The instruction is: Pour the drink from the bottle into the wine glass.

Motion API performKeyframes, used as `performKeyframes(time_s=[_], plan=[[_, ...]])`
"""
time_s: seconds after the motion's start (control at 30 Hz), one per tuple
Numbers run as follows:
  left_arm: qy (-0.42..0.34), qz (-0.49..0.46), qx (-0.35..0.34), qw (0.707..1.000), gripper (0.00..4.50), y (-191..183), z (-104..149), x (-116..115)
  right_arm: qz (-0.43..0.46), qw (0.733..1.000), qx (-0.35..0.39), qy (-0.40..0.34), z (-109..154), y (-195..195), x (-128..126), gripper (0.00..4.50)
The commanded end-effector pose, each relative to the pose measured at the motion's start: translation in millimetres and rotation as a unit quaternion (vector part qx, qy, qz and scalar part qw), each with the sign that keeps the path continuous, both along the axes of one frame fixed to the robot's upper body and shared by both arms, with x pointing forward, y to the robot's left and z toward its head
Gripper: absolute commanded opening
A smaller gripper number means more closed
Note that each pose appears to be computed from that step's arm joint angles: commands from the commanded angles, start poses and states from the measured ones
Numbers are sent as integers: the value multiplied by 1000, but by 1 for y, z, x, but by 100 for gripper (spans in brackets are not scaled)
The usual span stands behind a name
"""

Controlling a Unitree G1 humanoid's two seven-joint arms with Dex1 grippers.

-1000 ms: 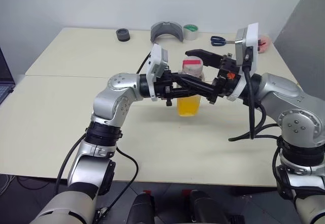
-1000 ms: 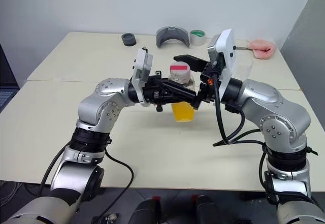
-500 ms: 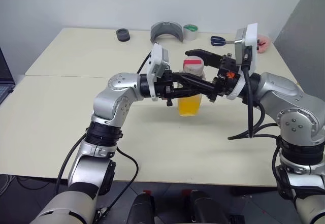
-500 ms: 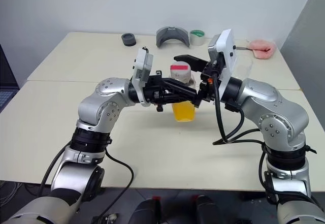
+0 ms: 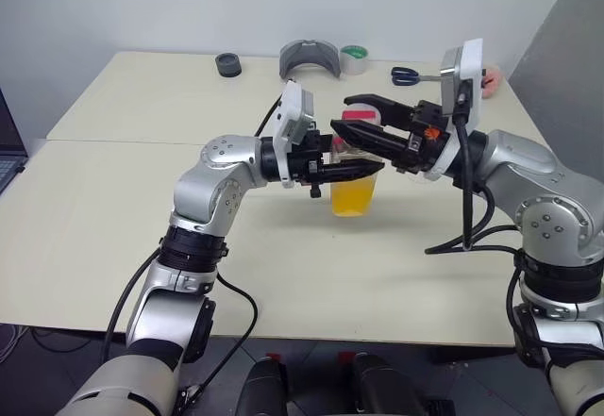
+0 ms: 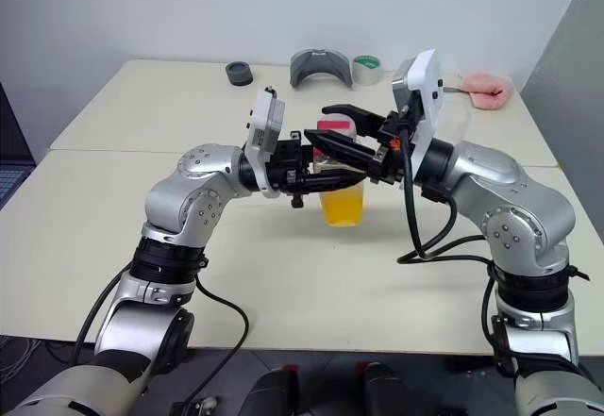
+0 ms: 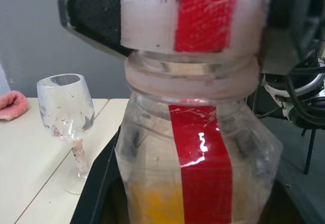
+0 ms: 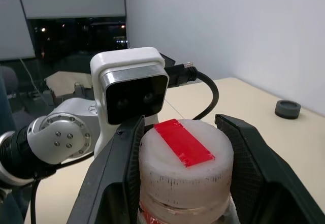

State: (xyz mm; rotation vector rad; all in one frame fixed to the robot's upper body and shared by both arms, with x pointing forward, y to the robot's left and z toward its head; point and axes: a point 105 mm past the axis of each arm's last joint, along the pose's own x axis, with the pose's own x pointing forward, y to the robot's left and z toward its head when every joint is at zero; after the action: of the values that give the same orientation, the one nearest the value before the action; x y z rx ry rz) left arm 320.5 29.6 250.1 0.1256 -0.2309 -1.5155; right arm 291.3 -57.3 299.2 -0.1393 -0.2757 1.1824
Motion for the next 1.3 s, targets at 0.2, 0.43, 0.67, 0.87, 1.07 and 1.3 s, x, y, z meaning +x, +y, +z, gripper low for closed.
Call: performKeyframes(time_s=[0.2,0.43,0.67,0.87,1.07,1.3], plan=[[-27,-16,-10,999,177,-2,9,-8,5,999,34,-16,39,-19,4,189],[-27,-15,-11,999,177,-2,9,-8,21,997,64,46,37,-19,3,189],[-27,-14,-10,999,177,-2,10,-6,-8,999,23,-41,38,-17,4,189],[-29,-17,-12,999,177,-4,12,-7,0,999,21,-42,37,-13,4,189],[-31,-15,-12,999,177,-4,12,-6,4,999,16,-34,33,-12,3,189],[-31,-13,-14,999,177,-4,12,-6,8,999,19,-33,33,-10,2,422]])
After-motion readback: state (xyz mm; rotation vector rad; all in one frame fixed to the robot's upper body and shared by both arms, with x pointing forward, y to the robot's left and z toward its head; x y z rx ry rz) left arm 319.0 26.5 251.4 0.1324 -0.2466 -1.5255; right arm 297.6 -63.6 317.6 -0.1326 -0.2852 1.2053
